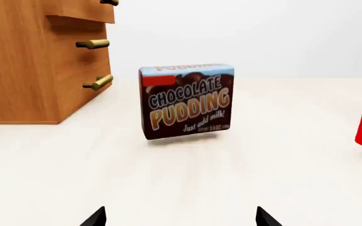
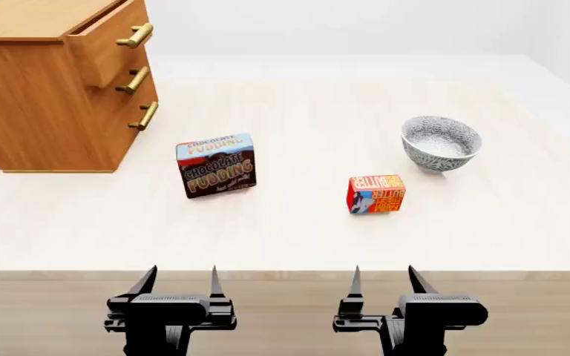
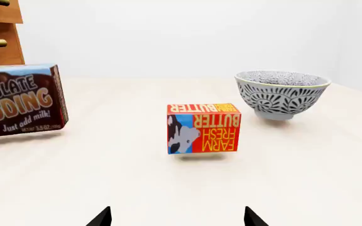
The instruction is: Put the butter at the back in the top drawer of the cabinet and close it.
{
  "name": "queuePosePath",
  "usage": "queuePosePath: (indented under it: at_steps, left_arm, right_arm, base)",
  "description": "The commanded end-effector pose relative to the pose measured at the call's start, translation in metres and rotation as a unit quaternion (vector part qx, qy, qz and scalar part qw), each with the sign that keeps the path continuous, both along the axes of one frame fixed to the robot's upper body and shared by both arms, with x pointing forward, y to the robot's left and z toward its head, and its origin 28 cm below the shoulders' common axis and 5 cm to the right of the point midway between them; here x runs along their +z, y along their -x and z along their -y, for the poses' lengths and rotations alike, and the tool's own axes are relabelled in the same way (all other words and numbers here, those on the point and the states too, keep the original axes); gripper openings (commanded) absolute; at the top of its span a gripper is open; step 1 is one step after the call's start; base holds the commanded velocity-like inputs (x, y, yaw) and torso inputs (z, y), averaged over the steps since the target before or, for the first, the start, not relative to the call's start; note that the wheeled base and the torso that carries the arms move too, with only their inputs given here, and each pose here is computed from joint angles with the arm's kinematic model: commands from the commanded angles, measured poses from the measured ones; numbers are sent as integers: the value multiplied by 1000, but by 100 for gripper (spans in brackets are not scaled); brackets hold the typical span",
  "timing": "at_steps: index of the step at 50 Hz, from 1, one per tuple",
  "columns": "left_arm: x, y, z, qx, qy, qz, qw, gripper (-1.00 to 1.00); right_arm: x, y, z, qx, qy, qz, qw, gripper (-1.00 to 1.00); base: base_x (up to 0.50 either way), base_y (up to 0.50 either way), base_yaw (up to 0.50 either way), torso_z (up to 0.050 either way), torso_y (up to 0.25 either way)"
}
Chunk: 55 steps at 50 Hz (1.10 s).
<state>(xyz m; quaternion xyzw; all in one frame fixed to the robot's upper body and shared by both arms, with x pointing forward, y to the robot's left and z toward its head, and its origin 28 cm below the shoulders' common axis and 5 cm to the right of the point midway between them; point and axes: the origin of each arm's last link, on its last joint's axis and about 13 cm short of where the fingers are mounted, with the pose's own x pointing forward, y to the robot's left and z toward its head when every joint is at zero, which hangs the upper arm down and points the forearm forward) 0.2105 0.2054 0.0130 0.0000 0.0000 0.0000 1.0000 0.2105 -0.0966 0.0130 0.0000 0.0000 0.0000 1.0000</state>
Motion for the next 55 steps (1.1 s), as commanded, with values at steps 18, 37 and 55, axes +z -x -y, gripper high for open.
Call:
queuePosePath:
  at_steps: [18,37,55]
  left_arm:
    - [1,2,-1,4,8,3,1000,100]
    - [2,1,-2,9,17,-3,1000,100]
    - [2,1,-2,9,11,-3,1000,100]
  right_arm:
    - [0,1,0,-4,4,5,1000,100]
    - [0,1,-1,-1,5,5,1000,100]
    - [0,1,-1,0,5,6,1000,100]
  base:
    - [0,0,0,0,0]
    - [0,0,0,44,0]
    - [0,0,0,50,0]
